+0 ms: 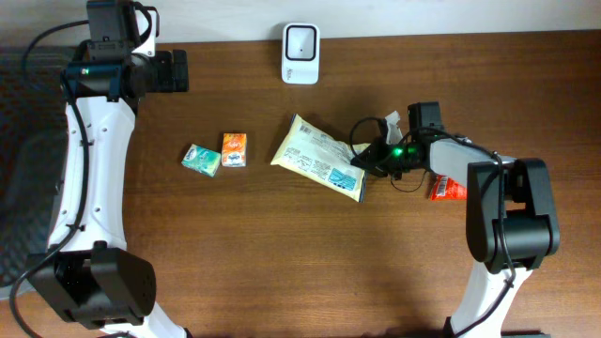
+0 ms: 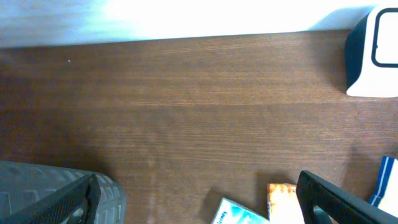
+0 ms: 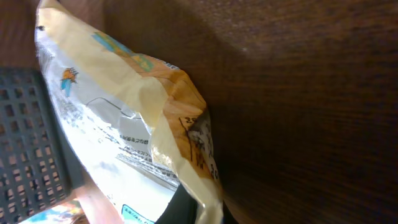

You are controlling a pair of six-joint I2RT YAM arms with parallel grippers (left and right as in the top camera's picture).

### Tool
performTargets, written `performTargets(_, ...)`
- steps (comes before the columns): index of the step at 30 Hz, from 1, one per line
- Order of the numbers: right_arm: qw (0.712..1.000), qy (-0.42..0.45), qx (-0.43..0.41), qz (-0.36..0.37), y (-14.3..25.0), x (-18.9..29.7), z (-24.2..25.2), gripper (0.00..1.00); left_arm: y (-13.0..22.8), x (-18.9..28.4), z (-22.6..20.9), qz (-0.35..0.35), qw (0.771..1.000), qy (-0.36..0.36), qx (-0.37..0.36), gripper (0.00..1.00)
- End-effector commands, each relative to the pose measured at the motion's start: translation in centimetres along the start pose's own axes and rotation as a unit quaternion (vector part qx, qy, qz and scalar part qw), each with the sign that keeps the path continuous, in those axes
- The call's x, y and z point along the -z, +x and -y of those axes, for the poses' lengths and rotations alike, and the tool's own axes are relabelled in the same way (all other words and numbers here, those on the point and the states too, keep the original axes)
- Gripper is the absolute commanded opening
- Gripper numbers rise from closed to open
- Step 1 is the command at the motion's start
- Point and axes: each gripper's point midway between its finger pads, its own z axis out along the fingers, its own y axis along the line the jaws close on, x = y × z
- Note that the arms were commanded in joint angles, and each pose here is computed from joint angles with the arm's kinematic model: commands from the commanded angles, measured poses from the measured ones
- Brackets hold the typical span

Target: Scan the item barcode

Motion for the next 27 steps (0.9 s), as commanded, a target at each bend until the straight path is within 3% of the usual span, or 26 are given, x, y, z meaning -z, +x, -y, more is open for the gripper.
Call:
performTargets(1, 1.000, -0.016, 0.008, -0.002, 0.2, 0.4, -0.3, 0.04, -0.6, 1.0, 0.0, 0.013, 1.000, 0.004, 0.002, 0.99)
performTargets(8, 0.983, -0.065, 0.169, 0.042, -0.1, 5.9, -8.1, 0.04, -0.6, 1.0, 0.0, 0.013, 1.000, 0.004, 0.002, 0.99)
performTargets(16, 0.938, -0.118, 0.321, 0.063, 3.5, 12.1, -15.2, 0.04, -0.5, 0.9, 0.0, 0.012, 1.000, 0.004, 0.002, 0.99)
performTargets(21, 0.937, -0.124, 0.321, 0.061, 4.5, 13.1, -16.1, 0.04, -0.6, 1.0, 0.0, 0.013, 1.000, 0.004, 0.002, 0.99)
performTargets(27, 0.968, 0.019, 0.244, 0.049, 3.2, 11.3, -9.8, 0.04, -0.6, 1.0, 0.0, 0.013, 1.000, 0.004, 0.002, 0.99)
